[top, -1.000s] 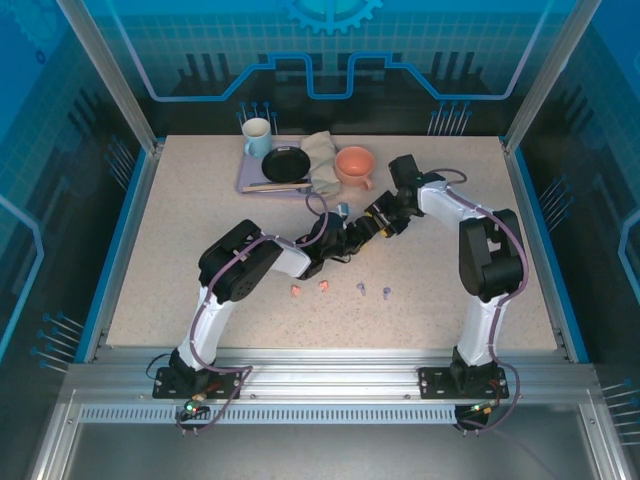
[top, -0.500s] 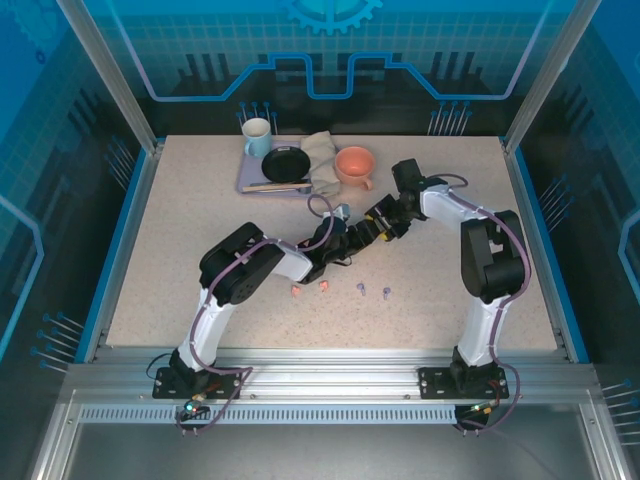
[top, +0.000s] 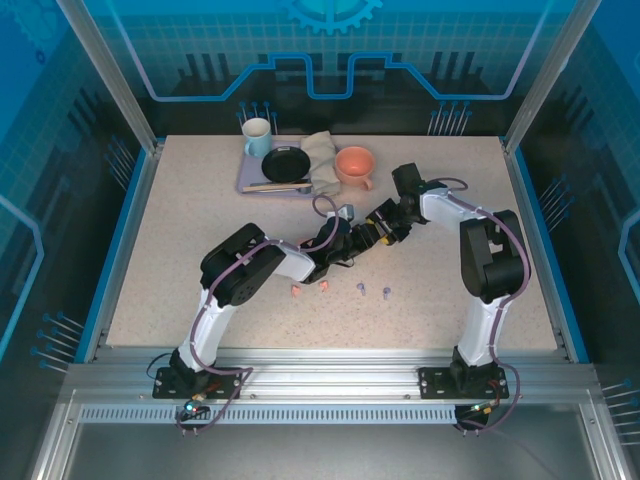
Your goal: Insert wireless bluetooth earbuds into charging case
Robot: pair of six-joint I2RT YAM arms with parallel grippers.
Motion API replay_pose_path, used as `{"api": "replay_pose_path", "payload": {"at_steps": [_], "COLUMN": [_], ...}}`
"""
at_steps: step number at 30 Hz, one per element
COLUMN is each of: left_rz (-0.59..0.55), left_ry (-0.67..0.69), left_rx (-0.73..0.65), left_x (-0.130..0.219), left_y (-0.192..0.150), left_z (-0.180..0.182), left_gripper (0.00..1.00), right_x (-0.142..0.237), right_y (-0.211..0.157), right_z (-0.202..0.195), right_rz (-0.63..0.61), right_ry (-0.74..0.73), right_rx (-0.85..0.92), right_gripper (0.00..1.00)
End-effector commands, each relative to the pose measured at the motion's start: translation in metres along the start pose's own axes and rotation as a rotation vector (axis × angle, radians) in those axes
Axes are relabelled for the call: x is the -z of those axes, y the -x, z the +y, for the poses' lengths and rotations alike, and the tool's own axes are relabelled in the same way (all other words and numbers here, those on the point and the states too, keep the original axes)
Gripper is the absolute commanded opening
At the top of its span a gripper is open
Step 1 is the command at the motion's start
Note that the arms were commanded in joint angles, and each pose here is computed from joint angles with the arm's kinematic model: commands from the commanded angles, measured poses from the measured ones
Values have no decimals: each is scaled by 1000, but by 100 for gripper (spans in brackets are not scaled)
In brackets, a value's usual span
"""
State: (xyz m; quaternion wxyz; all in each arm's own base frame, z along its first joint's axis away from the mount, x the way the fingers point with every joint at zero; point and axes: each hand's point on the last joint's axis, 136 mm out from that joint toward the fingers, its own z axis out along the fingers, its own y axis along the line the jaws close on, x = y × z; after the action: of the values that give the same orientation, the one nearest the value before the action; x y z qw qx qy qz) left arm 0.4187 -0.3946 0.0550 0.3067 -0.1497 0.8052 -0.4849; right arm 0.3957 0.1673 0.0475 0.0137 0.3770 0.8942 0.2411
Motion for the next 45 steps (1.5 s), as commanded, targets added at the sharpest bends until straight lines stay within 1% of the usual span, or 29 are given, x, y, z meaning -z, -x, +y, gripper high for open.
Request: {"api": "replay_pose_path", "payload": {"at_steps": [1, 4, 9, 13, 18, 21, 23, 26, 29, 33, 37, 41, 45], "left_rz": [-108, -96, -73, -50, 26, 104, 164, 269, 360, 452, 491, 501, 500], "left_ry": [-37, -30, -22, -18, -27, -68, -112, -184, -218, -257, -262, -259, -256], "left_rx": [30, 36, 46, 43, 35, 37, 21, -30, -99, -164, -184, -189, -188], "left_x": [1, 3, 4, 8, 14, 20, 27, 41, 57, 76, 83, 83, 80], "left_y": [37, 34, 28, 24, 17, 18, 22, 28, 30, 33, 35, 34, 35], "left_z": [-21, -16, -12, -12, -17, -23, -31, -46, -57, -69, -72, -72, -72], "left_gripper": [24, 22, 22, 22, 21, 20, 20, 20, 20, 20, 20, 20, 19], "right_x": [-5, -1, 9, 26, 52, 65, 72, 83, 91, 97, 92, 80, 74], "right_y": [-26, -20, -5, 18, 46, 56, 58, 52, 37, 20, 2, -14, -20], "right_z": [-33, -30, -23, -8, -4, -5, -2, 4, 10, 15, 21, 26, 29], "right_rz": [117, 103, 62, -10, -114, -159, -172, -187, -188, -182, -141, -106, -92], "right_ry": [-111, -104, -72, 6, 99, 144, 196, 292, 385, 499, 580, 568, 573], "right_rx": [-29, -29, -34, -39, -42, 36, 125, 281, 422, 516, 558, 604, 611], "right_gripper": [53, 57, 68, 75, 76, 76, 76, 76, 75, 74, 73, 72, 71]}}
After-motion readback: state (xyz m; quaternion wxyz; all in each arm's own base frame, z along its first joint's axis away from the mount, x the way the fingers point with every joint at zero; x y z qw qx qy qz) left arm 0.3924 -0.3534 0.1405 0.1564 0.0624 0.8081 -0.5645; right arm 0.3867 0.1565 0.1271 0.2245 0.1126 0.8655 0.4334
